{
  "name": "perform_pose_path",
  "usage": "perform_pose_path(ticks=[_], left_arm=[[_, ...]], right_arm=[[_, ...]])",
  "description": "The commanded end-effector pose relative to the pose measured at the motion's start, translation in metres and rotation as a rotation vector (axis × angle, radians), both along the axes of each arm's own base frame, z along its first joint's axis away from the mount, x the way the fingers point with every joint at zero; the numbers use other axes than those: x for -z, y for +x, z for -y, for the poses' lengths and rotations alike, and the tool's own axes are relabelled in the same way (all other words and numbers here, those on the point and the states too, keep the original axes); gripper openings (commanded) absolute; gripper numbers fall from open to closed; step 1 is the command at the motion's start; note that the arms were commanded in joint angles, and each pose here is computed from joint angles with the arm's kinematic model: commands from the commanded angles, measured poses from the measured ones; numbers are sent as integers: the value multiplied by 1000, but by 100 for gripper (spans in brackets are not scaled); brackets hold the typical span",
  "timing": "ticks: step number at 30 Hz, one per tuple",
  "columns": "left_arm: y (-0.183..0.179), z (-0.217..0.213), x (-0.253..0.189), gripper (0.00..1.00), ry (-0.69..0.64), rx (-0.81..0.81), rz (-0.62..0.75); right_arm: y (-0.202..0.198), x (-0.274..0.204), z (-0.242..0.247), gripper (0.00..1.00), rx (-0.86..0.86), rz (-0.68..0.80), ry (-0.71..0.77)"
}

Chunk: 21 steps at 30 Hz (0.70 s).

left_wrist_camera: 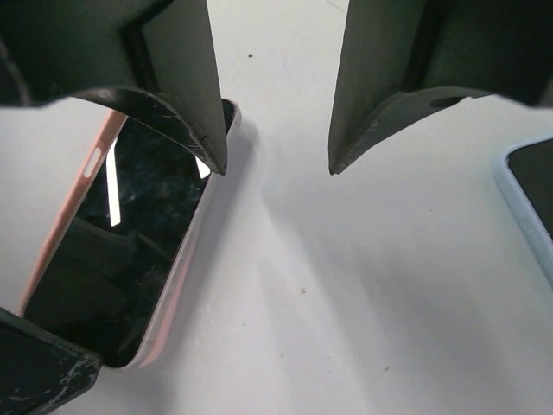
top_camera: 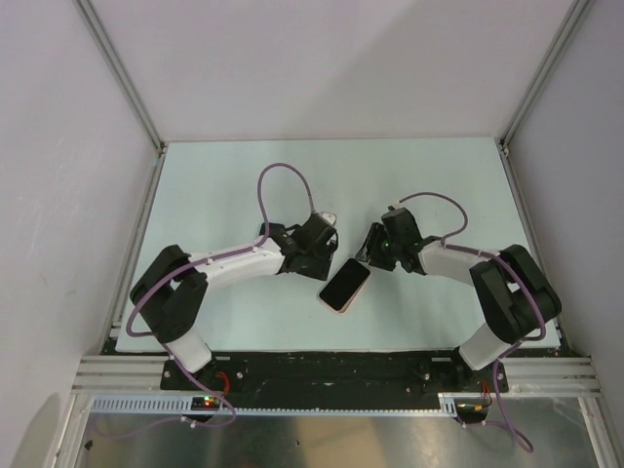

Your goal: Put the phone into the phone case

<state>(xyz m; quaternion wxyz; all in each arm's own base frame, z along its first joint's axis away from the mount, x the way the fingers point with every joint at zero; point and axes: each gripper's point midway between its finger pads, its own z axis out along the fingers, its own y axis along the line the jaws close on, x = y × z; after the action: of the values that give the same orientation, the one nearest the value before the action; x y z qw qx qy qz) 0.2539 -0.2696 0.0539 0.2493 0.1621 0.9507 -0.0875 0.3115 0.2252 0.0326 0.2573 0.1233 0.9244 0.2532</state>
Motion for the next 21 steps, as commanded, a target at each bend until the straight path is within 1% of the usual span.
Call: perform_pose_path(ticks=[1,4,8,15,21], left_arm=[[18,29,-21,51,-172,-13,35],[20,35,-17,45,-188,-7,20],[18,39,-8,37,-197,-5,-1],[12,40,4,26,-196,5,-20],[3,31,12,20,-177,1,-24]], right_arm=[[4,-15,27,58,71,15,-18],[-3,-26,42,63,107,33,-12],[-25,-30,41,64,107,37,29],[-69,-16,20,61,105,7,94],[-93,-13,2,58,104,31,140]])
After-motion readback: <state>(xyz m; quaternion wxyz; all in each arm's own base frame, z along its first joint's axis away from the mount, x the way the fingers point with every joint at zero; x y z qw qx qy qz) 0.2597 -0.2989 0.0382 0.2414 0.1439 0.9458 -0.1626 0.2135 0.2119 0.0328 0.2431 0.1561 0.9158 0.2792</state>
